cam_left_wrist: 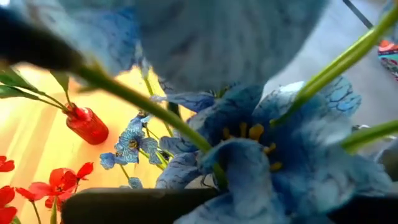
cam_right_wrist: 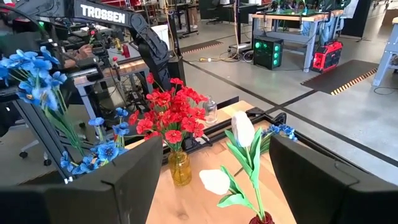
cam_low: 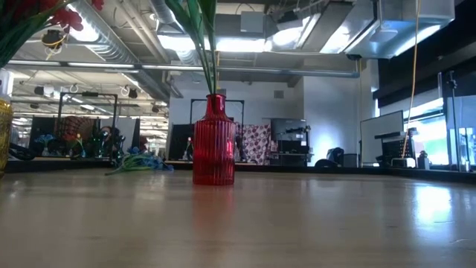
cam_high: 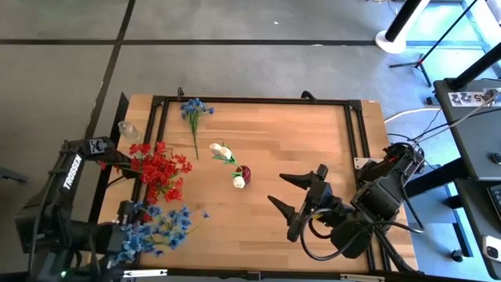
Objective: Sort flowers into vase by color
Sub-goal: Put the right blue flowers into the transparent vase
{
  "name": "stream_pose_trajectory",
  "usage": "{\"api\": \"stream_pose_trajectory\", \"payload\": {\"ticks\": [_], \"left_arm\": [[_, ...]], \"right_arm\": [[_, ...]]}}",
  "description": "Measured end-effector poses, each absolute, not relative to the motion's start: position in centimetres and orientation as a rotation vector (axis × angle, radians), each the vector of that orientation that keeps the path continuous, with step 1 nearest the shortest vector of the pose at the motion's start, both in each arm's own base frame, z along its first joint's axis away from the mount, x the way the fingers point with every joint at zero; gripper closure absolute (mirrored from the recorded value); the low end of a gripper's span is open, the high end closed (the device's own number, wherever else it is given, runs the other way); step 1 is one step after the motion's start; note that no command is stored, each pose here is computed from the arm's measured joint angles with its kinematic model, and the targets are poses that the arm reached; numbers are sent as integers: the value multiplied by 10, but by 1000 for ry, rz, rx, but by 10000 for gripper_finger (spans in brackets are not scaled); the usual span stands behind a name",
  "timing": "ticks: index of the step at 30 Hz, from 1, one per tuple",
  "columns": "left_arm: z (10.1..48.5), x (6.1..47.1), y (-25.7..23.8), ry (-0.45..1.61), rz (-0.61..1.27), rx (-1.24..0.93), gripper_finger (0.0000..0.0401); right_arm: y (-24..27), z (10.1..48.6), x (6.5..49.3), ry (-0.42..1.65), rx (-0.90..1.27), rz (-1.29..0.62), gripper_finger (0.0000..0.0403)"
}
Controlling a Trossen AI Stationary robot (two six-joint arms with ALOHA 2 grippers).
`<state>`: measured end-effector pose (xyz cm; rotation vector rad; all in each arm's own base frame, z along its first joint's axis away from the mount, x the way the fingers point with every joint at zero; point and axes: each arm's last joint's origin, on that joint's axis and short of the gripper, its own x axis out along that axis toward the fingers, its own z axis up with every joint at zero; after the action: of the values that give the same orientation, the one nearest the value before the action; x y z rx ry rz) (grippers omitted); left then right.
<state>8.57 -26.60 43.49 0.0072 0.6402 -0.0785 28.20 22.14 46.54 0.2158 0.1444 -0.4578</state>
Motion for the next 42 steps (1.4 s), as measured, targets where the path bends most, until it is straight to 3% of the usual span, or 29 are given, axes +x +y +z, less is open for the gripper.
{"api": "stream_pose_trajectory", "payload": {"ticks": [22, 42], "left_arm": [[396, 90, -273, 644, 26, 53, 397], [398, 97, -272, 646, -21, 218, 397]], "right_arm": [[221, 466, 282, 131, 234, -475, 107], [221, 465, 282, 137, 231, -468, 107]]}}
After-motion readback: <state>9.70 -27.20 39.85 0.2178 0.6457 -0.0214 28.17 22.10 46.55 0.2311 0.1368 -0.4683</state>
